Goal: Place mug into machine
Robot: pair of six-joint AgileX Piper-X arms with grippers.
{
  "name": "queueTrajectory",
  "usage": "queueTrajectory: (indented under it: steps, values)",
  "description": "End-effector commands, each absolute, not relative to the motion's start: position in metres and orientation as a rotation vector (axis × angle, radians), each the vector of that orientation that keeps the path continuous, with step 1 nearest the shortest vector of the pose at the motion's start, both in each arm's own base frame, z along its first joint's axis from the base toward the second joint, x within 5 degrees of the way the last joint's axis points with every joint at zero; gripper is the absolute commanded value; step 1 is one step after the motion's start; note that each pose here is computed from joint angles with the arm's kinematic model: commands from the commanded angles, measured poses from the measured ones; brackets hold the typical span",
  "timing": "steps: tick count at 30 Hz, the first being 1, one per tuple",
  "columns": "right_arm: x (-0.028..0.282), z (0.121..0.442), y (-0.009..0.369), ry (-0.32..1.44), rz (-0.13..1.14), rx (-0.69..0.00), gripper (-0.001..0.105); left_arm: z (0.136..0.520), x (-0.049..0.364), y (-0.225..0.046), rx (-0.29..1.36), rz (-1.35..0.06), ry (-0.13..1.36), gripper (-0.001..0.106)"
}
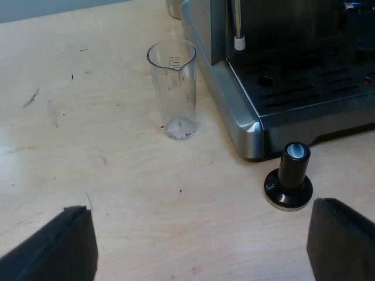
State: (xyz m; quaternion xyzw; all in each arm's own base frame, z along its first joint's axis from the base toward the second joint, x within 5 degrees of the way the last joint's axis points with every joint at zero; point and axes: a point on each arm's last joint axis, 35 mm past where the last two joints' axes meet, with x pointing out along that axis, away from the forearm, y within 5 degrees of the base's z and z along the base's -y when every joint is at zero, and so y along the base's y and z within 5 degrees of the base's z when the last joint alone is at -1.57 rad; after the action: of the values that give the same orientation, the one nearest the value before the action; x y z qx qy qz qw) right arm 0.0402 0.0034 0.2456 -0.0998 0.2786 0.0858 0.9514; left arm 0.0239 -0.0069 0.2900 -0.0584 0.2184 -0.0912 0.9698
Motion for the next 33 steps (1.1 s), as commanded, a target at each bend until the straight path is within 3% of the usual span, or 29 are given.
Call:
queueTrajectory:
  steps: [1,12,18,22,33]
  values:
    - [0.041,0.247,0.003,0.557,0.169,-0.205,0.082,0.292,0.027,-0.007,-0.112,-0.197,0.439,0.079]
    - [0.041,0.247,0.003,0.558,0.161,-0.207,0.082,0.292,0.027,-0.007,-0.112,-0.197,0.437,0.079]
    - [0.037,0.263,0.003,0.512,0.154,-0.205,0.08,0.293,0.03,-0.008,-0.174,-0.195,0.448,0.079]
    - [0.036,0.275,0.003,0.494,0.151,-0.207,0.074,0.295,0.036,-0.011,-0.173,-0.26,0.455,0.079]
    - [0.057,0.298,0.002,0.579,0.17,-0.195,0.074,0.329,0.046,-0.02,-0.15,-0.449,0.361,0.079]
